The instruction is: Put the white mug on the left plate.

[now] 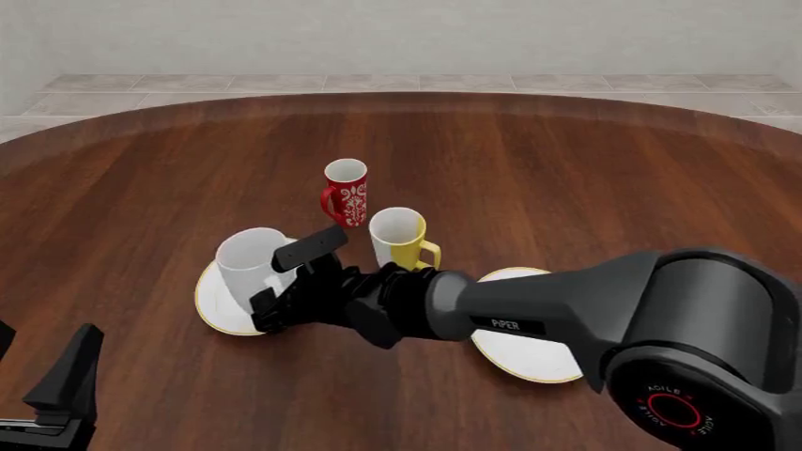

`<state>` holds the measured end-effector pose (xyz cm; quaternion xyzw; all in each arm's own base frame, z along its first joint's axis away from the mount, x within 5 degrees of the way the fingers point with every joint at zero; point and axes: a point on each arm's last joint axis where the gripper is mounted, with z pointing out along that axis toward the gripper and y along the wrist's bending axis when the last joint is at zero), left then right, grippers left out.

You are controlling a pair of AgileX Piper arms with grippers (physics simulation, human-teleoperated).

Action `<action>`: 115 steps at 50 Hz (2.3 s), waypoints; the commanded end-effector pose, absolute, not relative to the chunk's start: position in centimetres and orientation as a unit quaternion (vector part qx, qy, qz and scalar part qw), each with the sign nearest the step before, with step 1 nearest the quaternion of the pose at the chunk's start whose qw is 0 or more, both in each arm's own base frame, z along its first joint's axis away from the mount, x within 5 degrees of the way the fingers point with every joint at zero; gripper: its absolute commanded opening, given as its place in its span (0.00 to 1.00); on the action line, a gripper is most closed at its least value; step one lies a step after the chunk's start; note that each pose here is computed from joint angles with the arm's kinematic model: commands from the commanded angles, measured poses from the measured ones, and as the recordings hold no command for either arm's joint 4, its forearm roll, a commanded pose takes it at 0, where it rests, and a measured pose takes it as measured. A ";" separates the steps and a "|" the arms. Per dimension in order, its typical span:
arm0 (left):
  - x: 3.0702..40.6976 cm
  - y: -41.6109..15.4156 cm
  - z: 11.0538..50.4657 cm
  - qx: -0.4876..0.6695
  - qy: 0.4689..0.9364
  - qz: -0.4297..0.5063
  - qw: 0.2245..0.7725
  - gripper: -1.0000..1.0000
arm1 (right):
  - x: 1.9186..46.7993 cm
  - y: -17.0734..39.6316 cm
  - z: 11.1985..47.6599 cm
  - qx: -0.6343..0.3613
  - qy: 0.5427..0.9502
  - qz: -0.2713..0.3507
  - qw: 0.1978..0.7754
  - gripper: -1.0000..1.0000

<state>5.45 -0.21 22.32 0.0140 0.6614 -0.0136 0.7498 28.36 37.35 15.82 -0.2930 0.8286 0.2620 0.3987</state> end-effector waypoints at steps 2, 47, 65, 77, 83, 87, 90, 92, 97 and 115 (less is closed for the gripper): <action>5.5 -0.2 22.3 0.014 0.661 -0.013 0.750 1.00 | 28.3 37.2 15.8 -0.293 0.829 0.262 0.399 1.00; 5.4 -0.2 22.5 0.015 0.659 -0.014 0.752 1.00 | 28.0 36.5 19.2 -0.307 0.817 0.258 0.414 1.00; 5.5 -0.2 22.3 0.016 0.660 -0.015 0.751 1.00 | 27.9 36.3 20.9 -0.316 0.811 0.255 0.422 1.00; 5.5 -0.2 22.3 0.016 0.660 -0.016 0.751 1.00 | 27.9 36.1 22.2 -0.323 0.805 0.252 0.428 1.00; 5.5 -0.2 22.3 0.016 0.659 -0.015 0.752 1.00 | 27.9 35.9 22.7 -0.325 0.804 0.250 0.431 1.00; 5.5 -0.2 22.3 0.016 0.660 -0.015 0.751 1.00 | 27.9 35.7 23.3 -0.326 0.802 0.249 0.434 1.00; 5.5 -0.2 22.3 0.016 0.660 -0.015 0.751 1.00 | 27.9 35.6 23.7 -0.327 0.801 0.249 0.436 1.00; 5.5 -0.2 22.3 0.016 0.660 -0.015 0.751 1.00 | 27.9 35.5 23.8 -0.327 0.800 0.248 0.437 1.00; 5.4 -0.2 22.4 0.016 0.659 -0.015 0.752 1.00 | 27.9 35.3 24.2 -0.329 0.799 0.247 0.438 1.00; 5.4 -0.2 22.4 0.016 0.659 -0.013 0.751 1.00 | 27.3 35.0 25.5 -0.332 0.794 0.250 0.444 1.00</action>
